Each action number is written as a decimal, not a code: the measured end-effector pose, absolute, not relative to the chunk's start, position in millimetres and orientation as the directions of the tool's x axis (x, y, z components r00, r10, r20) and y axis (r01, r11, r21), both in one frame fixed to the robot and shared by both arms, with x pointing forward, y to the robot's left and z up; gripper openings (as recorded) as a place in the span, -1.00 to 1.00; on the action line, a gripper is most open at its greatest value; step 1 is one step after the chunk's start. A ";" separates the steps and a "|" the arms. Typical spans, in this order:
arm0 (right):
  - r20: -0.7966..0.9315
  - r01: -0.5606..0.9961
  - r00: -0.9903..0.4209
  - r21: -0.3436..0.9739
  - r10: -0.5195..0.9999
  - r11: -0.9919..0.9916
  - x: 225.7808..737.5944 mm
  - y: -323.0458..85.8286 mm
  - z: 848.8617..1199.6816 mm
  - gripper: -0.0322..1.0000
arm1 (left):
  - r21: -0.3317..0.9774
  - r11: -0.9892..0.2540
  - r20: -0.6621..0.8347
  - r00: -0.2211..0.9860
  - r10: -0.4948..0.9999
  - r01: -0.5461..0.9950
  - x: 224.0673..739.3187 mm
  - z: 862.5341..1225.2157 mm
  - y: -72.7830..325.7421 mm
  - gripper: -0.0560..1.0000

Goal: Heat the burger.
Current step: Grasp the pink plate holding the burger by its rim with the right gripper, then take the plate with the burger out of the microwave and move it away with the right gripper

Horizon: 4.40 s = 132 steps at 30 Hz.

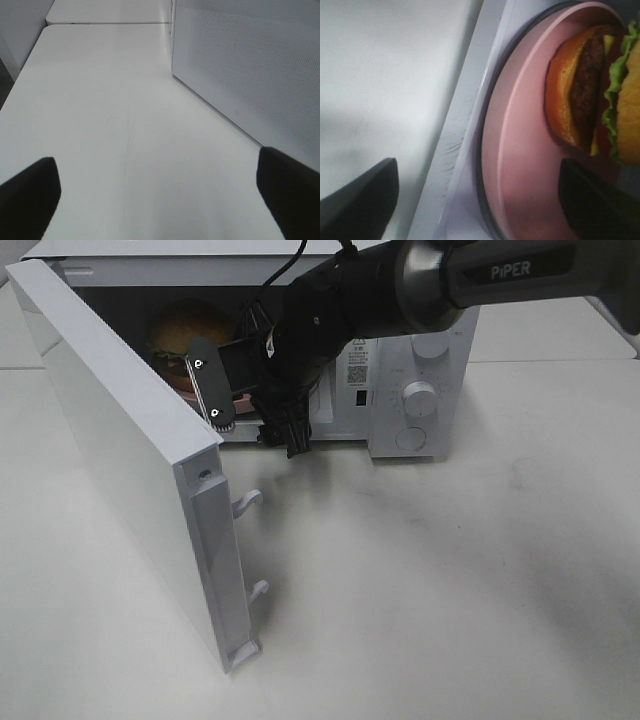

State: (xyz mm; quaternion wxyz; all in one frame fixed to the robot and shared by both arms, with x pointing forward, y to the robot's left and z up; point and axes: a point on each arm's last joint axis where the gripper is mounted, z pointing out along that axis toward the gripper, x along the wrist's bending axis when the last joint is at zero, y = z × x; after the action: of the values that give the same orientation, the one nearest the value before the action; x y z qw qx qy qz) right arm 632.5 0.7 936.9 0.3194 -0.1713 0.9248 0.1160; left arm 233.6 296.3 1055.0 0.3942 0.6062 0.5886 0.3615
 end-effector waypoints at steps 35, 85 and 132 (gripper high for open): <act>-0.610 -0.323 -0.771 0.128 -0.182 0.938 663.5 1.4 909.2 -0.78 | 0.903 0.004 -0.026 0.046 0.999 0.429 233.6 1055.0 296.3 0.98; -0.583 -0.548 -0.712 0.111 -0.392 0.829 609.1 -14.5 952.1 -0.79 | 0.903 0.004 -0.026 0.046 0.999 0.429 233.6 1055.0 296.3 0.98; -0.543 -0.553 -0.723 0.086 -0.427 0.828 501.1 -96.8 964.0 -0.79 | 0.903 0.004 -0.026 0.046 0.999 0.429 233.6 1055.0 296.3 0.98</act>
State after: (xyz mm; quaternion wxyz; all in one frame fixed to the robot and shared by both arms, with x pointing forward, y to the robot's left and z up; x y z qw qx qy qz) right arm 501.1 -96.8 964.0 0.2597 -0.2662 0.9202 0.1220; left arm 233.6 296.3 1055.0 0.3942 0.6062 0.5886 0.3615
